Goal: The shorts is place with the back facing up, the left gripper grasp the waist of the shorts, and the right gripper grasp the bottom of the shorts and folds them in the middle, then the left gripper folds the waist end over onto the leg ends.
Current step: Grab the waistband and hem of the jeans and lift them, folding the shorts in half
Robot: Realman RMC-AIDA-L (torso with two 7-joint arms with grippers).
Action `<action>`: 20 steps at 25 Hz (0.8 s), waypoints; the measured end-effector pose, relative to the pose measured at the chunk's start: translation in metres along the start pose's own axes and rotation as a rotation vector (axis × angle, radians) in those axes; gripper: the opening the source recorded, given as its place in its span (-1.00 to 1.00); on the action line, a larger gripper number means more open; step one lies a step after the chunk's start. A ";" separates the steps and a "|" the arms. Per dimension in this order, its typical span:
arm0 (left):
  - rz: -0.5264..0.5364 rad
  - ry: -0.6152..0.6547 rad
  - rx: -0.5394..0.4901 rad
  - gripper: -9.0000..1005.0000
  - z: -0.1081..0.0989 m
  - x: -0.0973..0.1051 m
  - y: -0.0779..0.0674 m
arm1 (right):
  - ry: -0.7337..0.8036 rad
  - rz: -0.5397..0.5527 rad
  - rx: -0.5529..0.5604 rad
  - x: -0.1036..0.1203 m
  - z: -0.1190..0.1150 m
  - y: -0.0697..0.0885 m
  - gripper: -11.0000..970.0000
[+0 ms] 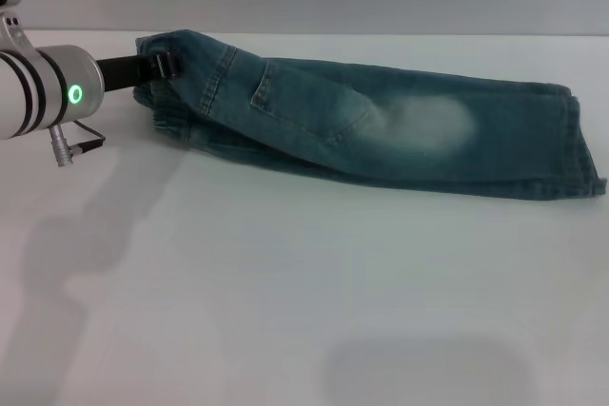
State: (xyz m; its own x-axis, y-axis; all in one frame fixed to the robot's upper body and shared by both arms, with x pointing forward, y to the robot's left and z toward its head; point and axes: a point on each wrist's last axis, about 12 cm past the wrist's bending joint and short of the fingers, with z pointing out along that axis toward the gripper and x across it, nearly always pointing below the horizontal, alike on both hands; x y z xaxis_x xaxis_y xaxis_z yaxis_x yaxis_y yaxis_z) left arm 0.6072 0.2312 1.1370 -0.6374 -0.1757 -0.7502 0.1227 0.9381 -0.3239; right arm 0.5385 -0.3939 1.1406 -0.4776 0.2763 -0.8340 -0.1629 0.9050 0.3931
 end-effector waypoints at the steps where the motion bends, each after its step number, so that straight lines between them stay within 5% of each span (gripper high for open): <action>1: -0.001 0.001 0.000 -0.52 0.000 0.000 0.000 | 0.001 0.000 -0.001 0.000 0.001 0.000 -0.86; 20: -0.008 -0.004 0.023 -0.53 0.014 -0.004 -0.009 | -0.015 0.076 -0.064 0.011 -0.003 -0.001 -0.98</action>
State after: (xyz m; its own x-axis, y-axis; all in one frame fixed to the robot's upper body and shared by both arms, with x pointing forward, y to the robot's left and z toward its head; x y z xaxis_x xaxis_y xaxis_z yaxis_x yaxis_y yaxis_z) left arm 0.6193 0.2193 1.1351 -0.6354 -0.1845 -0.7499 0.1349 0.9296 -0.3430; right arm 0.5303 -0.3930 1.1320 -0.4783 0.3488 -0.8060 -0.1817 0.8586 0.4794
